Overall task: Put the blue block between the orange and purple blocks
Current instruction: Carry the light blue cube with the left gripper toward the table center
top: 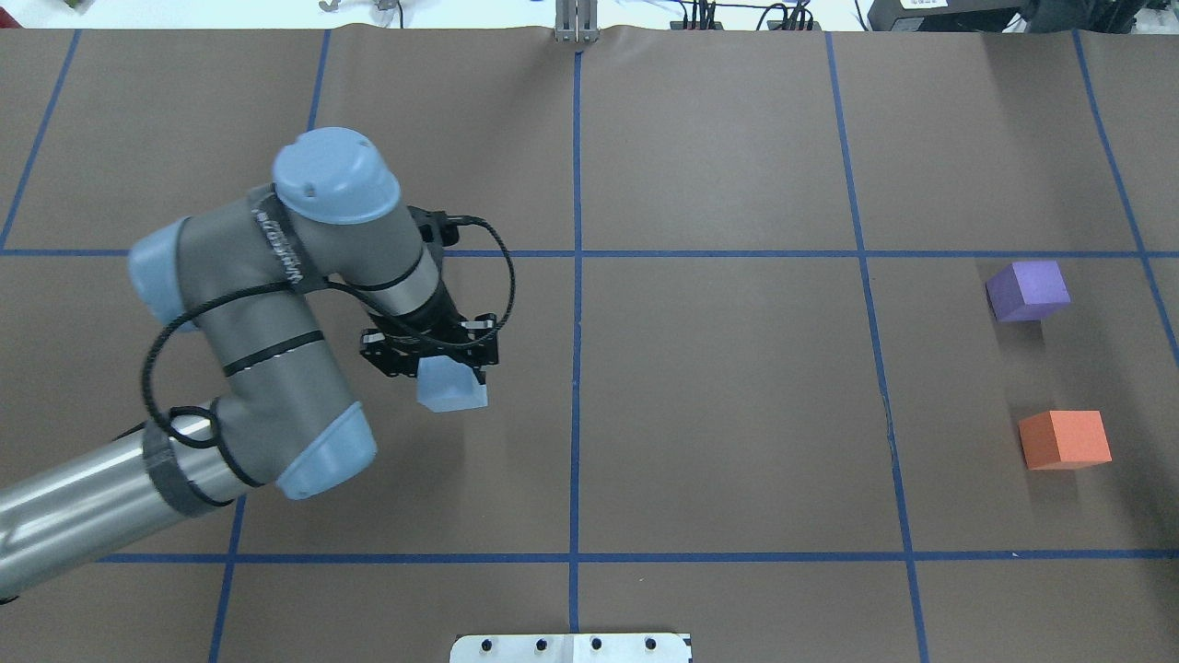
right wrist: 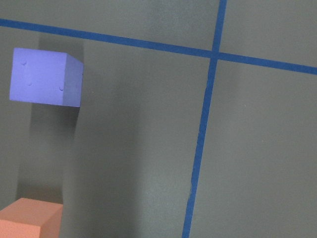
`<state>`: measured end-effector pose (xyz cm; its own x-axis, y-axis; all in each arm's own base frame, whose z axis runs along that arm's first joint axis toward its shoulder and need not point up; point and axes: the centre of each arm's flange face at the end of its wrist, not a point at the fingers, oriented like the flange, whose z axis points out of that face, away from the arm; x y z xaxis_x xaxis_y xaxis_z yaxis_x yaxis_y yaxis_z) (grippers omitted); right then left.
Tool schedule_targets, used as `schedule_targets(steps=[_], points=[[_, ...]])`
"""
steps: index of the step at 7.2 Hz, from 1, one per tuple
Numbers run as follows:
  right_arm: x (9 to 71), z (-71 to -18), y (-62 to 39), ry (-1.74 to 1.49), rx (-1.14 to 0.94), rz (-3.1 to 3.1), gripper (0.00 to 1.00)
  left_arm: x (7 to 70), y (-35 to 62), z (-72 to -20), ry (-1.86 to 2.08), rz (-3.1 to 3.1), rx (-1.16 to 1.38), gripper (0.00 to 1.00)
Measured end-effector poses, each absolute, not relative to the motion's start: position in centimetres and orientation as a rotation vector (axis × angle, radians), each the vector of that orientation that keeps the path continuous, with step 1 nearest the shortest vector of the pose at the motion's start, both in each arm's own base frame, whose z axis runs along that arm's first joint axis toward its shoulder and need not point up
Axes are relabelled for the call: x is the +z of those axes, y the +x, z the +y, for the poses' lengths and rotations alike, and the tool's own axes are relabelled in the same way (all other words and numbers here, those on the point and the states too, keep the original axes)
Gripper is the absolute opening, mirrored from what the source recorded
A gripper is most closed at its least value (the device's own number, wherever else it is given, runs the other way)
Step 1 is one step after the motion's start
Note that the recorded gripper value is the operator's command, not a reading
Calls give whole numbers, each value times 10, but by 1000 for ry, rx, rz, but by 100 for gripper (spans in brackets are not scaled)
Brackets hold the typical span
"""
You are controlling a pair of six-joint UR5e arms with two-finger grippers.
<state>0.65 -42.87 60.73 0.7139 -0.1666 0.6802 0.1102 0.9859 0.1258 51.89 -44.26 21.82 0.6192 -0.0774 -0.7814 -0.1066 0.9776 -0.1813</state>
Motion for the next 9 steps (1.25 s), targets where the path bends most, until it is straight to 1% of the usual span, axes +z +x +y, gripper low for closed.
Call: schedule_targets(steps=[2, 4, 5, 6, 7, 9], points=[[605, -430, 1, 91, -171, -767, 100, 147, 615, -460, -185, 873, 27, 0], [603, -431, -8, 87, -191, -777, 100, 126, 664, -468, -152, 869, 14, 0], [603, -431, -15, 82, -206, -780, 100, 125, 679, -467, -142, 864, 12, 11], [602, -431, -19, 79, -216, -783, 100, 121, 693, -463, -126, 856, 12, 34], [602, -431, -21, 77, -221, -788, 100, 117, 700, -462, -115, 853, 13, 99], [600, -431, -23, 84, -231, -801, 100, 110, 703, -463, -61, 845, 5, 100]])
